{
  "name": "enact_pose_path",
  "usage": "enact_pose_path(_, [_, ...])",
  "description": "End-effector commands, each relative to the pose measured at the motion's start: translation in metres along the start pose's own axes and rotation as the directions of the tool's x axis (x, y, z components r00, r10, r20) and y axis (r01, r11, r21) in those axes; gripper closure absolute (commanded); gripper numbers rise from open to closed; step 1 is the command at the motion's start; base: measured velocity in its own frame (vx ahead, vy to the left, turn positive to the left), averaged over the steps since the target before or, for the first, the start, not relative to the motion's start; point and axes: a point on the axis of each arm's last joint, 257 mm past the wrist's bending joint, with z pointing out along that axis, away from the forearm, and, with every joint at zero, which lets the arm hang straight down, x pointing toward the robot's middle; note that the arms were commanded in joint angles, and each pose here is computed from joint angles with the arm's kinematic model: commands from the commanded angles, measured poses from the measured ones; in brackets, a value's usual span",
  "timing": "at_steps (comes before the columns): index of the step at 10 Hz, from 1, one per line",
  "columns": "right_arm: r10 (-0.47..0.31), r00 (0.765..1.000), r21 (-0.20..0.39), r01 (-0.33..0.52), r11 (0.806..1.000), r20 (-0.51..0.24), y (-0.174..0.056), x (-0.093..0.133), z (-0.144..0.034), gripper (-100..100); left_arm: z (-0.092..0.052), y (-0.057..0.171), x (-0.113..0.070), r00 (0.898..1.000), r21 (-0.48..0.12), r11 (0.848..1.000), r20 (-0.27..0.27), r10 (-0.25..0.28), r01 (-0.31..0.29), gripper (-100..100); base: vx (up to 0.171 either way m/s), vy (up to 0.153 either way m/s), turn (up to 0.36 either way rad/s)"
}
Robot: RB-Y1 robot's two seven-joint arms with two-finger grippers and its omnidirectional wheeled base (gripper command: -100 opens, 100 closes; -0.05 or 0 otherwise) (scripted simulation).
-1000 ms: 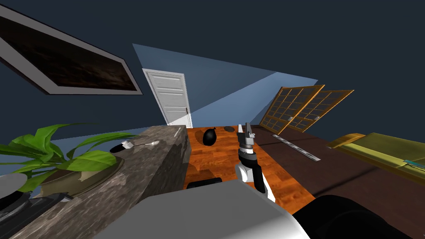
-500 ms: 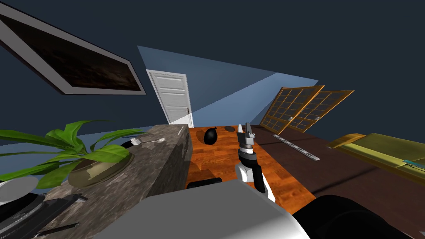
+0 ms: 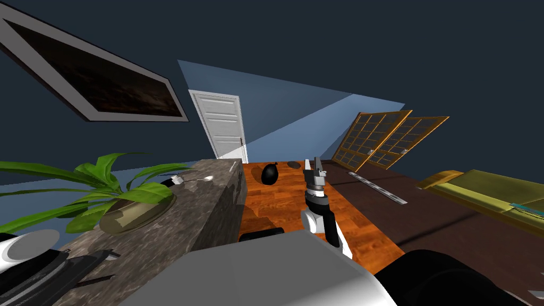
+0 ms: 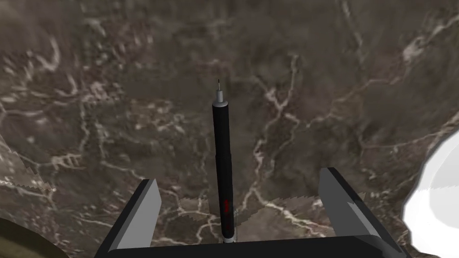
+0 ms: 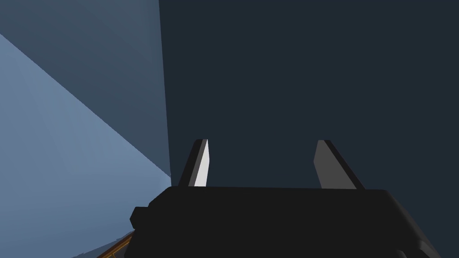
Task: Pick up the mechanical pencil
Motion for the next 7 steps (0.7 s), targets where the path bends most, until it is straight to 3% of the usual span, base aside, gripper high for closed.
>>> enact_pose_path(1, [0.0,1.0,0.0,0.0,1.0,0.0,0.0,0.0,0.0,0,0.0123,-0.0004,0.0042,1.0,0.006,1.0,-0.002,-0.005,0.005,-100,-0.053,0.035,-0.021])
enact_pose_path(2, [0.0,1.0,0.0,0.0,1.0,0.0,0.0,0.0,0.0,0,0.0079,-0.0004,0.0034,1.0,0.003,1.0,-0.002,-0.003,0.003,-100,-0.023,0.014,-0.005])
enact_pose_path(3, [0.0,1.0,0.0,0.0,1.0,0.0,0.0,0.0,0.0,0,0.0088,-0.0008,0.0036,1.0,0.005,1.0,-0.001,-0.003,0.003,100,0.0,0.0,0.0])
enact_pose_path(7, [0.0,1.0,0.0,0.0,1.0,0.0,0.0,0.0,0.0,0,0.0072,-0.0025,0.0028,1.0,0.008,1.0,0.002,-0.002,0.002,100,0.001,0.001,-0.006])
